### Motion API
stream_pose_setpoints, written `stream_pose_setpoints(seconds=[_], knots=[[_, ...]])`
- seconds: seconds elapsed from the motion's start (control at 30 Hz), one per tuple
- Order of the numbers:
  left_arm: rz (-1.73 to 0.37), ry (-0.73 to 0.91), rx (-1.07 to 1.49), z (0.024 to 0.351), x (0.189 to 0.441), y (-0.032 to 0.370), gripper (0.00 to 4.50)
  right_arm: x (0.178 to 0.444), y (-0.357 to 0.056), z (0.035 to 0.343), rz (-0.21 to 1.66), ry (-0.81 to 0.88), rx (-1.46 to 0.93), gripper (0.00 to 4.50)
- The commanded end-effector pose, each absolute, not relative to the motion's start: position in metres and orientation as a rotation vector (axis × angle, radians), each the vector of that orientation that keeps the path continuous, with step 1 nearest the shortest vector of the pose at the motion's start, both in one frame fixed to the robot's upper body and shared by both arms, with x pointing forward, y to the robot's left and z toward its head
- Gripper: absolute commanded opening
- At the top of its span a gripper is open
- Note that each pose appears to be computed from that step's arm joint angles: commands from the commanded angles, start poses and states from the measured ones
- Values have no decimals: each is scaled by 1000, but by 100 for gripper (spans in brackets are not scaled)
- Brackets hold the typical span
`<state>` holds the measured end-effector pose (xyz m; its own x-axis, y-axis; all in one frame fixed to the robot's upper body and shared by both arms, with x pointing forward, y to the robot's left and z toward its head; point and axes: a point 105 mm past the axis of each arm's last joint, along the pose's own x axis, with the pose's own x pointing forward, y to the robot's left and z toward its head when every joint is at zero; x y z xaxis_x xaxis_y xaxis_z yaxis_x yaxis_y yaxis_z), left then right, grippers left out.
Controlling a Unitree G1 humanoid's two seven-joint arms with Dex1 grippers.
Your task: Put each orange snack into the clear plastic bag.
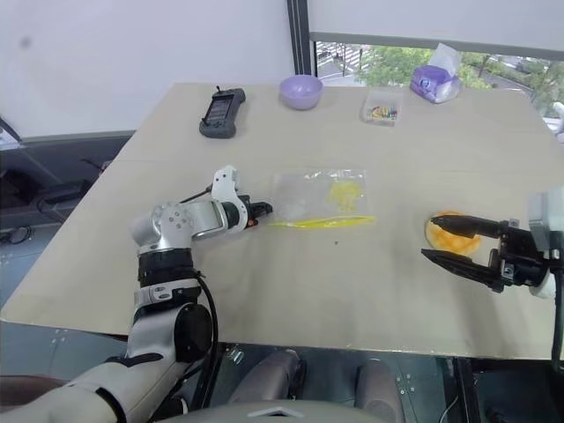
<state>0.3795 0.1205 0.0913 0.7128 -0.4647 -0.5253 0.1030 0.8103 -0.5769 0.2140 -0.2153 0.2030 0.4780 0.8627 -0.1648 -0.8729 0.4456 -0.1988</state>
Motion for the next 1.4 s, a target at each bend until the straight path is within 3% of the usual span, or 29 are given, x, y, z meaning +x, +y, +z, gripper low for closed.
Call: stream_pose_setpoints(seconds=[0.03, 0.2, 0.23, 0.3, 0.5, 0.53, 0.77, 0.93, 1.27, 1.3, 1.33, 1.4], knots=[[-452, 775, -632, 83, 365, 97, 4, 213, -215, 213, 1066, 3, -317, 264], [-582, 702, -645, 103, 358, 93, 4, 214, -215, 213, 1068, 8, -318, 264], [-594, 696, -636, 104, 357, 94, 27, 214, -215, 213, 1069, 8, -318, 264], [-612, 679, -626, 106, 355, 97, 81, 215, -215, 213, 1070, 9, -319, 264], [-681, 611, -628, 123, 354, 102, 350, 215, -214, 212, 1067, 8, -318, 264], [-664, 606, -629, 123, 357, 107, 372, 215, -214, 212, 1066, 7, -318, 264], [-532, 615, -598, 115, 389, 125, 372, 216, -213, 211, 1059, 4, -321, 264], [-524, 643, -465, 101, 404, 113, 372, 217, -213, 212, 1055, 0, -324, 264], [-516, 716, 29, 62, 414, 85, 372, 217, -213, 211, 1046, -8, -327, 264], [-498, 729, 59, 59, 414, 85, 320, 217, -212, 211, 1046, -9, -328, 264], [-490, 739, 86, 56, 414, 84, 306, 218, -212, 211, 1046, -10, -328, 264], [-489, 740, 182, 51, 413, 83, 211, 218, -212, 211, 1045, -11, -328, 264]])
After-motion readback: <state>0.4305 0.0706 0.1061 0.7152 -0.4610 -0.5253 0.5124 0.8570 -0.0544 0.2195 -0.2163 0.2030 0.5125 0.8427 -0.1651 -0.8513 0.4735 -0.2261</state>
